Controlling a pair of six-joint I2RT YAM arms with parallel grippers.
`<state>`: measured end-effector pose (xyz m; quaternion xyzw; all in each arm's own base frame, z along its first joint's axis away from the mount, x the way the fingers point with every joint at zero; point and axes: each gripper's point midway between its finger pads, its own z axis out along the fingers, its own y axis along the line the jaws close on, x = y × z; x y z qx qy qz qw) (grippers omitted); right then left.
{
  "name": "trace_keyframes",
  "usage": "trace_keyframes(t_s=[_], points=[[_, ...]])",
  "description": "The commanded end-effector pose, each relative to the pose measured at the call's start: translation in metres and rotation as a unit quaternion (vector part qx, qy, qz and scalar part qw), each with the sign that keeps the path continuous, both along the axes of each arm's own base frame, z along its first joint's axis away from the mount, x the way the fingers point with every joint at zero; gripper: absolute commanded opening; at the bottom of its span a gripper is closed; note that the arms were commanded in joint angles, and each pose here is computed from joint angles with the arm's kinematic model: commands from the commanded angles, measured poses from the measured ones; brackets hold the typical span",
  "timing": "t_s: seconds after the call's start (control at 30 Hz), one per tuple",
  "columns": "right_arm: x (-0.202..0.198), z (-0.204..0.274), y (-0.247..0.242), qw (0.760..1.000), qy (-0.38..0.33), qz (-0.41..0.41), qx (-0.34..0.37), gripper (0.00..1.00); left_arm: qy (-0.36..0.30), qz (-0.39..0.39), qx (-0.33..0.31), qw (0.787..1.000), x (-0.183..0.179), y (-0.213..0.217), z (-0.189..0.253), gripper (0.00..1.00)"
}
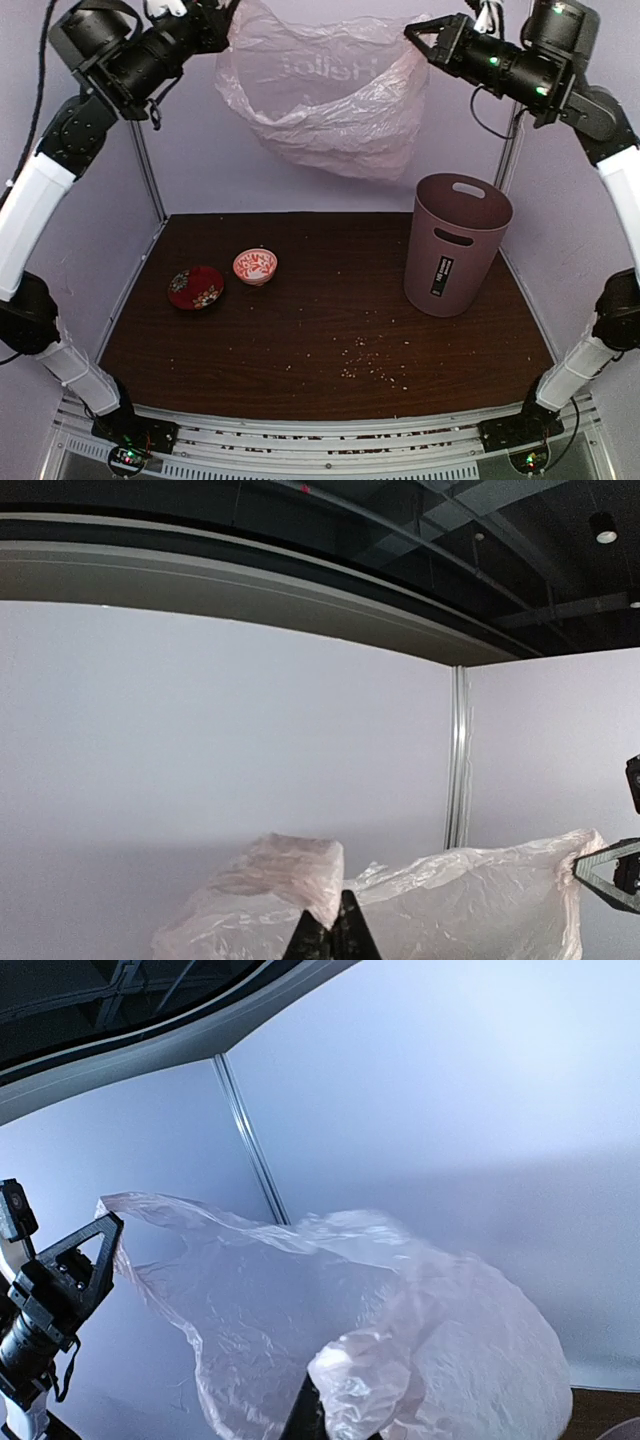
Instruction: Put the trash bags into the trash bin
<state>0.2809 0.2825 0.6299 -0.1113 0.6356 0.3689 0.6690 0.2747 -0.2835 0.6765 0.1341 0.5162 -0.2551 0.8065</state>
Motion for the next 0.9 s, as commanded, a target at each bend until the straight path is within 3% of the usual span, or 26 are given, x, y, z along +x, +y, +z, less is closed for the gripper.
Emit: trace_keyframes(t_s=[0.0, 0.1, 0.17, 0.23, 0.3, 0.47, 0.7, 0.8, 0.87], points=[[-0.002, -0.047, 0.011, 0.998, 0.021, 0.016, -0.05, 0.0, 0.015, 0.017, 0.085, 0.996, 0.001, -0.007, -0.054, 0.0], [0.016, -0.167, 0.034, 0.98, 0.122, 0.02, -0.154, 0.0, 0.099, 0.018, 0.161, 0.982, 0.008, -0.011, -0.164, 0.0], [0.014, -0.263, 0.039, 0.956, 0.203, 0.03, -0.21, 0.0, 0.178, -0.007, 0.186, 0.966, 0.003, -0.01, -0.248, 0.0], [-0.008, -0.322, 0.045, 0.935, 0.262, 0.073, -0.229, 0.0, 0.253, -0.064, 0.188, 0.947, -0.018, -0.012, -0.313, 0.0], [-0.04, -0.352, 0.048, 0.919, 0.294, 0.111, -0.238, 0.0, 0.313, -0.092, 0.169, 0.93, -0.038, -0.01, -0.345, 0.0], [-0.101, -0.337, 0.055, 0.921, 0.29, 0.182, -0.184, 0.0, 0.325, -0.073, 0.108, 0.937, -0.056, -0.001, -0.324, 0.0], [-0.113, -0.284, 0.059, 0.932, 0.245, 0.212, -0.165, 0.01, 0.295, -0.074, 0.116, 0.945, -0.049, -0.015, -0.292, 0.0], [-0.107, -0.253, 0.057, 0.943, 0.222, 0.2, -0.146, 0.09, 0.283, -0.072, 0.118, 0.949, -0.045, -0.022, -0.279, 0.0], [-0.101, -0.233, 0.053, 0.948, 0.217, 0.191, -0.136, 0.24, 0.277, -0.068, 0.112, 0.952, -0.041, -0.026, -0.27, 0.0]])
